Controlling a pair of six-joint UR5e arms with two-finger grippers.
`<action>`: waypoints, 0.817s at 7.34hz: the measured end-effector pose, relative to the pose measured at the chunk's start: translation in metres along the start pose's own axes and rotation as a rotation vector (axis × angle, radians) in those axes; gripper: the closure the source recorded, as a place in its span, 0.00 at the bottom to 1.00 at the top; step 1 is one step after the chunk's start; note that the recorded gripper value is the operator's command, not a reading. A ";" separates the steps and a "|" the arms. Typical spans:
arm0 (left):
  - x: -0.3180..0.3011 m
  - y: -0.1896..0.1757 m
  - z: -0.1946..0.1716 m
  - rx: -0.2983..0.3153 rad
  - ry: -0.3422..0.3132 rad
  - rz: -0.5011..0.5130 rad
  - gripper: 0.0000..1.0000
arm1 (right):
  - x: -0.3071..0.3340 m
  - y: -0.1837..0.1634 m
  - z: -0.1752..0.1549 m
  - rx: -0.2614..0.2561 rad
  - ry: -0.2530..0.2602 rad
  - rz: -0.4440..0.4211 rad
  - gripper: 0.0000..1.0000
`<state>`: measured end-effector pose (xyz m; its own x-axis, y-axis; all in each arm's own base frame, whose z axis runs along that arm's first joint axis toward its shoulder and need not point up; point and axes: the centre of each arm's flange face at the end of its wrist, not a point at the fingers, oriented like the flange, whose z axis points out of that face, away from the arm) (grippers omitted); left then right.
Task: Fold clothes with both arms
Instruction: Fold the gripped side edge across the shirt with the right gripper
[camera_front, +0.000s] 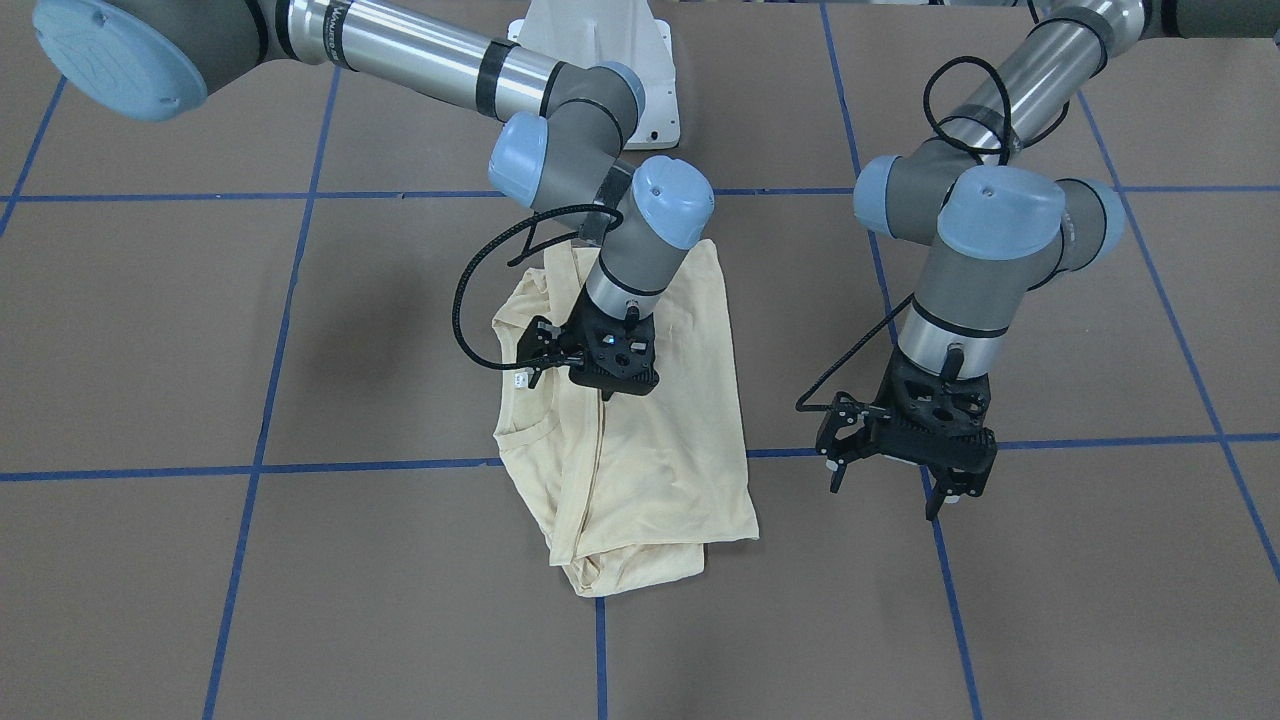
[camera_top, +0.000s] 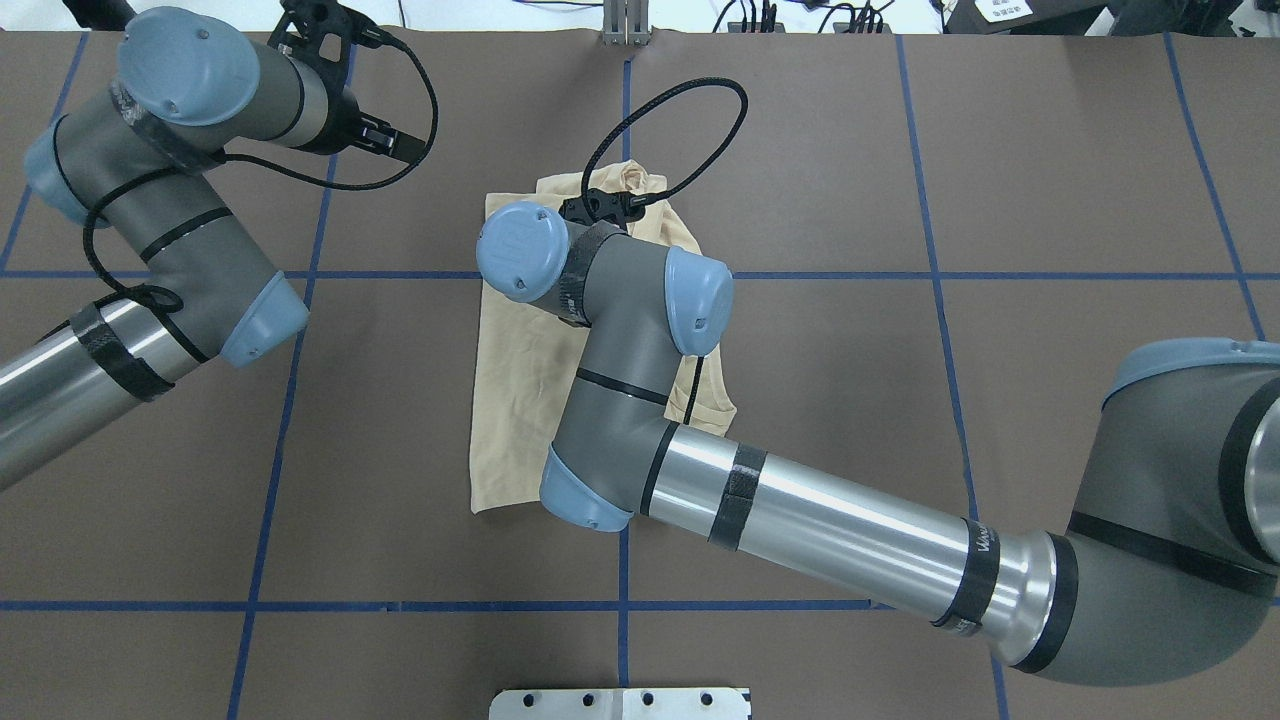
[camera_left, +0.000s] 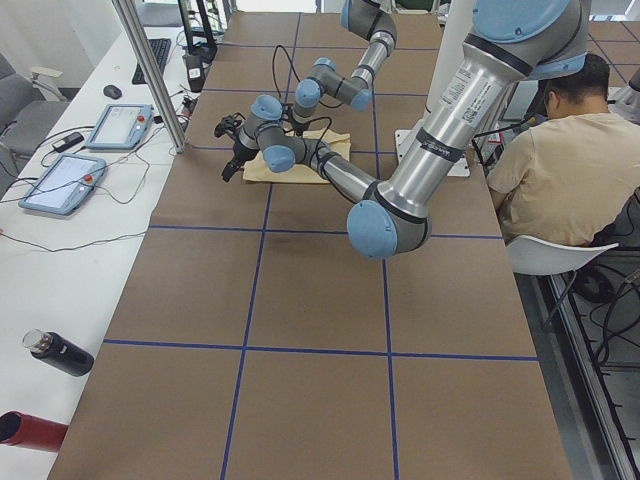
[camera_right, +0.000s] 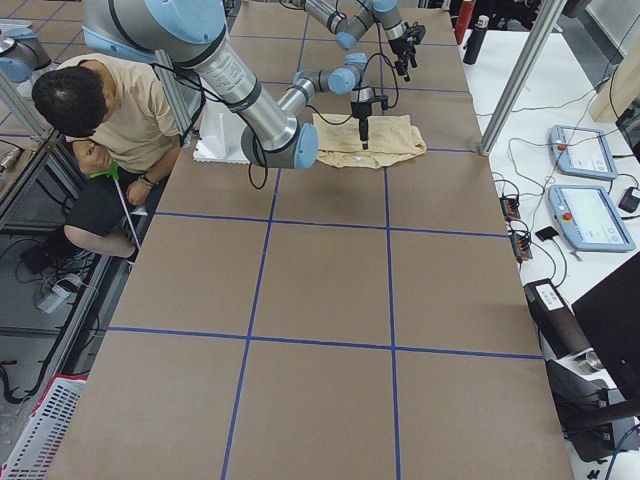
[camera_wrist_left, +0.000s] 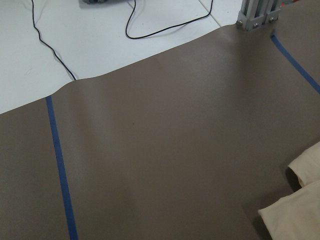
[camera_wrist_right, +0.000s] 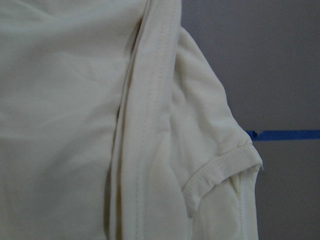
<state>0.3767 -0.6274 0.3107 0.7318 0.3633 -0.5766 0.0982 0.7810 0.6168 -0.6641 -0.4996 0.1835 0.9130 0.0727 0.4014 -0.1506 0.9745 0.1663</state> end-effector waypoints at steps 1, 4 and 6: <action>0.000 0.000 0.000 0.000 0.000 0.000 0.00 | -0.001 -0.001 -0.002 0.001 -0.004 0.000 0.00; 0.000 0.000 0.000 0.001 0.001 0.001 0.00 | -0.002 -0.001 -0.005 0.002 -0.010 0.009 0.00; 0.000 0.000 0.000 0.002 0.001 0.000 0.00 | -0.003 0.000 0.000 -0.002 -0.001 0.010 0.00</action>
<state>0.3768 -0.6274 0.3100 0.7310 0.3638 -0.5774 0.0995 0.7802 0.6175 -0.6665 -0.5003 0.1827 0.9113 0.0820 0.4034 -0.1588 0.9742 0.1607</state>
